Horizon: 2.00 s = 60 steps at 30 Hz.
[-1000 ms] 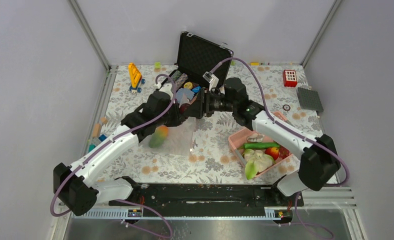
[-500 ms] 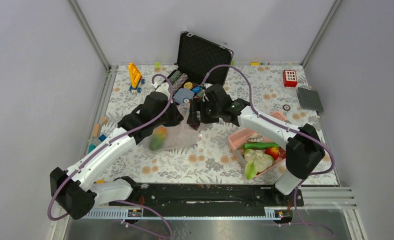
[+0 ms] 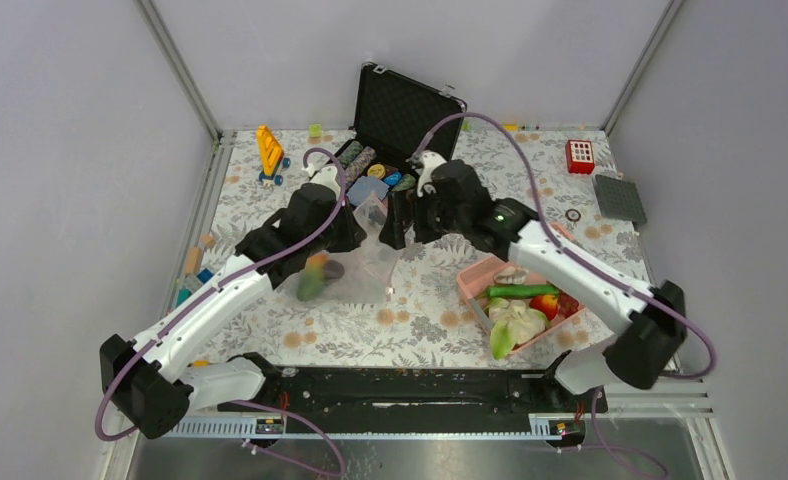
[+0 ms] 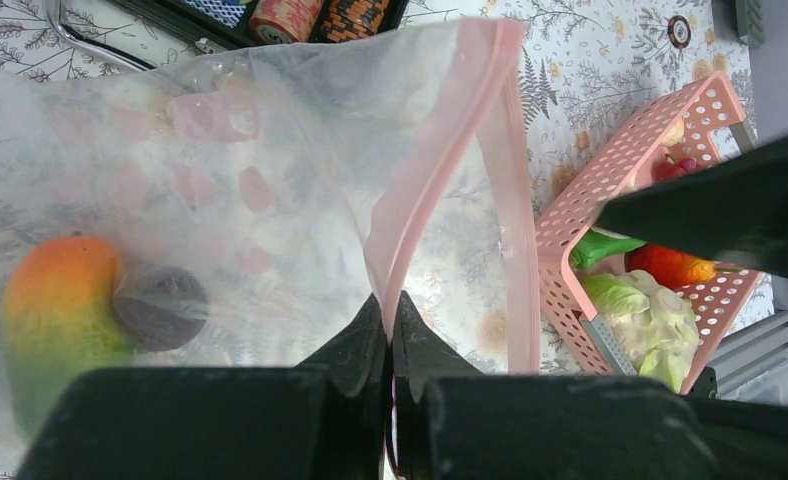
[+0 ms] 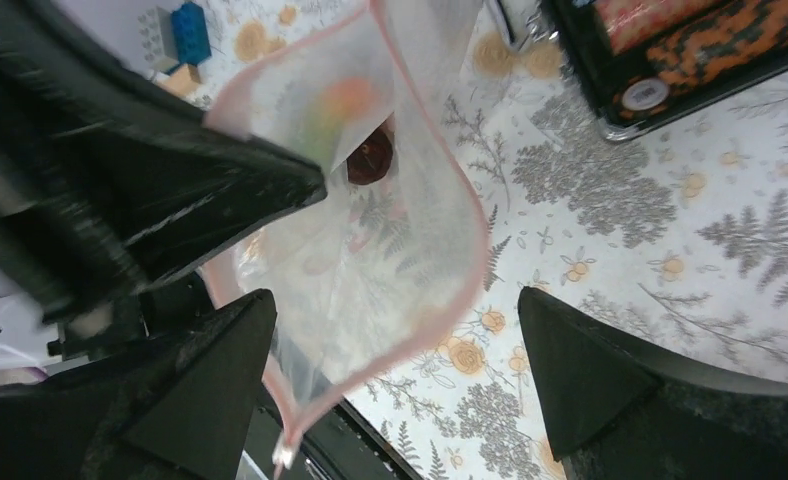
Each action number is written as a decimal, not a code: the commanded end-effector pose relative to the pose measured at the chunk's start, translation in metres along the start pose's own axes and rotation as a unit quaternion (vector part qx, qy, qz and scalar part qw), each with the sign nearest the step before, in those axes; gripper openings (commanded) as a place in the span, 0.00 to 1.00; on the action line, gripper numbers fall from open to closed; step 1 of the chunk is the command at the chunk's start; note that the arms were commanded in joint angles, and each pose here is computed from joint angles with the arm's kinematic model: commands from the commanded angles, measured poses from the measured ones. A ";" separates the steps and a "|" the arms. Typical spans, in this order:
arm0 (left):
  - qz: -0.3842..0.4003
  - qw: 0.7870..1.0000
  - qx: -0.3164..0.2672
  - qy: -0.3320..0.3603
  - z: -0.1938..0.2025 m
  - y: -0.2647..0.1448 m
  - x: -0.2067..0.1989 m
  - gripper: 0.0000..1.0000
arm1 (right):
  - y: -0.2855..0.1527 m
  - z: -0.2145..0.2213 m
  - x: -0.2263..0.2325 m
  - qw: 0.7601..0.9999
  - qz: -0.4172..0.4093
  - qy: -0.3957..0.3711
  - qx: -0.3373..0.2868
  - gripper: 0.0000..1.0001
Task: Place the food in the zip-top bag and seal the zipper
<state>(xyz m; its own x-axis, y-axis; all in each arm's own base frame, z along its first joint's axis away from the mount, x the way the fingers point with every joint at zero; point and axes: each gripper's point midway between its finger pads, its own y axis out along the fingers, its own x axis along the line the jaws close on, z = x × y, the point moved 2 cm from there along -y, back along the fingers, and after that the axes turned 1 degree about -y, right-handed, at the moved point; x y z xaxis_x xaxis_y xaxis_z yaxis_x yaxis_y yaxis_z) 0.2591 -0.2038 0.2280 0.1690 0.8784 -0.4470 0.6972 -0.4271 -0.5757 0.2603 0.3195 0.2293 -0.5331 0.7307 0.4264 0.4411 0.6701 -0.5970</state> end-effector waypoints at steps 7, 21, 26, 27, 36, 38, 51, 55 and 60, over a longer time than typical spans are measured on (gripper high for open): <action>0.018 0.998 -0.056 -0.002 -0.025 -0.007 -0.010 0.00 | -0.108 0.007 -0.104 0.968 0.188 0.116 -0.122 1.00; 0.031 0.997 -0.068 0.009 -0.029 -0.002 -0.013 0.00 | -0.129 0.143 -0.212 0.880 0.402 0.250 0.043 1.00; 0.026 0.998 -0.060 0.009 -0.027 0.003 -0.012 0.00 | -0.100 0.162 -0.215 0.888 0.370 0.258 0.084 0.98; 0.026 0.998 -0.059 0.009 -0.027 0.004 -0.012 0.00 | -0.095 0.164 -0.215 0.892 0.360 0.258 0.090 0.96; 0.026 0.998 -0.055 0.007 -0.025 0.006 -0.012 0.00 | -0.067 0.178 -0.223 0.891 0.342 0.266 0.131 0.92; 0.025 0.998 -0.054 0.008 -0.024 0.007 -0.011 0.00 | -0.063 0.182 -0.223 0.891 0.338 0.273 0.132 0.89; 0.025 0.998 -0.052 0.006 -0.023 0.009 -0.010 0.00 | -0.070 0.174 -0.223 0.894 0.345 0.265 0.106 0.31; 0.025 0.998 -0.056 0.006 -0.025 0.007 -0.010 0.00 | -0.077 0.169 -0.224 0.895 0.354 0.257 0.092 0.17; 0.025 0.998 -0.053 0.005 -0.023 0.008 -0.010 0.00 | -0.088 0.164 -0.225 0.892 0.371 0.244 0.081 0.16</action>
<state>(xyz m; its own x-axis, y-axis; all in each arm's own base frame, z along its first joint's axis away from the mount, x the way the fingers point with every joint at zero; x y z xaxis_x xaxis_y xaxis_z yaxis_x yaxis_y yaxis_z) 0.2734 -0.2087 0.2311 0.1821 0.8750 -0.4485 0.7308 -0.4256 -0.5336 0.2236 0.0879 0.0645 0.2511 0.9562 0.1504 0.3815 0.0450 -0.9233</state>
